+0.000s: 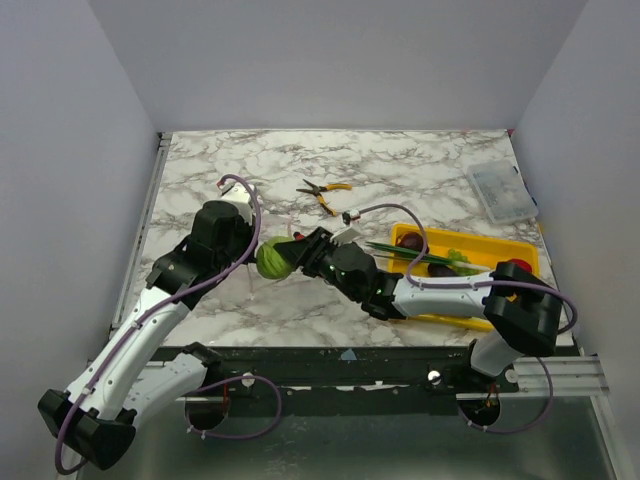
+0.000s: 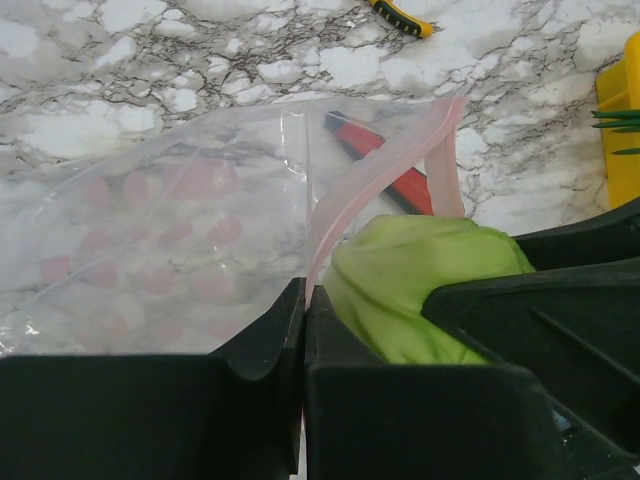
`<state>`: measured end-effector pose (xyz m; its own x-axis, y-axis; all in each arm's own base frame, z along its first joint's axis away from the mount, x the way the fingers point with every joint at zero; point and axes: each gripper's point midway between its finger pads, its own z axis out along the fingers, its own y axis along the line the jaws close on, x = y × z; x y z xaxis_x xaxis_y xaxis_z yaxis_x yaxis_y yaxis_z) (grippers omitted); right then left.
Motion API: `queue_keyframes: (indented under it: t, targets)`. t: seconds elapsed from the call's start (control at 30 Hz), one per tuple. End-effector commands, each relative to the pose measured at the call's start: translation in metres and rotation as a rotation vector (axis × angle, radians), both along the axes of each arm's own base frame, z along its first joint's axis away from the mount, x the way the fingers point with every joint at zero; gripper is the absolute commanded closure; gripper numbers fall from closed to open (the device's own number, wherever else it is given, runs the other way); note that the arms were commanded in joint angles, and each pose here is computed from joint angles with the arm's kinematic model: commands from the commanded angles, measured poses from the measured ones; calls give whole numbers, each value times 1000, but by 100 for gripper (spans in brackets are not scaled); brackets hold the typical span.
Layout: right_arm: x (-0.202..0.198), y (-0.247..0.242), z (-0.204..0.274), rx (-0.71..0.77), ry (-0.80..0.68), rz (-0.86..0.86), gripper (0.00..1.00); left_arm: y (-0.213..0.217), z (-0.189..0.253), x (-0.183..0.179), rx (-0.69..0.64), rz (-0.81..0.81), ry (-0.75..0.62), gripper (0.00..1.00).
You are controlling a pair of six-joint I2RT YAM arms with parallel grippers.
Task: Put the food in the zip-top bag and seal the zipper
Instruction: Place the fake vegetable in the zipper food storage bag.
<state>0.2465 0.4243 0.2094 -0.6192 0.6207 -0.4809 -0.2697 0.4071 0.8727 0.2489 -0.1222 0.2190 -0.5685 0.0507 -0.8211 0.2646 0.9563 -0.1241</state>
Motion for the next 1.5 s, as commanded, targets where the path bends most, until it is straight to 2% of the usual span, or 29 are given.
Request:
queue_keyframes:
  t: [0.0,0.03,0.1,0.2,0.27,0.33,0.6,0.87,1.03,1.2,1.3,1.47]
  targets:
    - [14,0,-12,-139,3,-116,87,-4,3,0,-29,-12,-19,100]
    - [13,4,-11,-154,-8,-111,80,-4,3,1,-29,-12,-18,100]
    - [11,8,-8,-164,-24,-96,56,-4,2,0,-27,-13,-16,100]
    - [9,12,-3,-160,-36,-76,17,-5,2,0,-30,-18,-13,100]
    - [7,12,1,-164,-38,-66,6,-5,2,0,-29,-17,-14,100]
    - [6,12,5,-165,-38,-61,1,-5,1,0,-28,-17,-13,100]
    - [-2,1,30,-154,-98,-33,1,-4,0,0,-25,-16,-9,100]
    - [-8,-37,36,-274,-148,-66,3,-5,-1,1,-21,-16,-3,100]
    - [-10,-103,16,-448,-106,-197,3,-3,-3,1,-9,-11,7,100]
    - [-31,-202,-14,-579,19,-364,3,-4,-1,0,-19,-13,2,100]
    - [-49,-257,-25,-601,107,-456,3,-6,-1,0,-25,-20,8,100]
    - [-62,-306,-24,-570,150,-563,9,-9,-1,1,-33,-28,14,100]
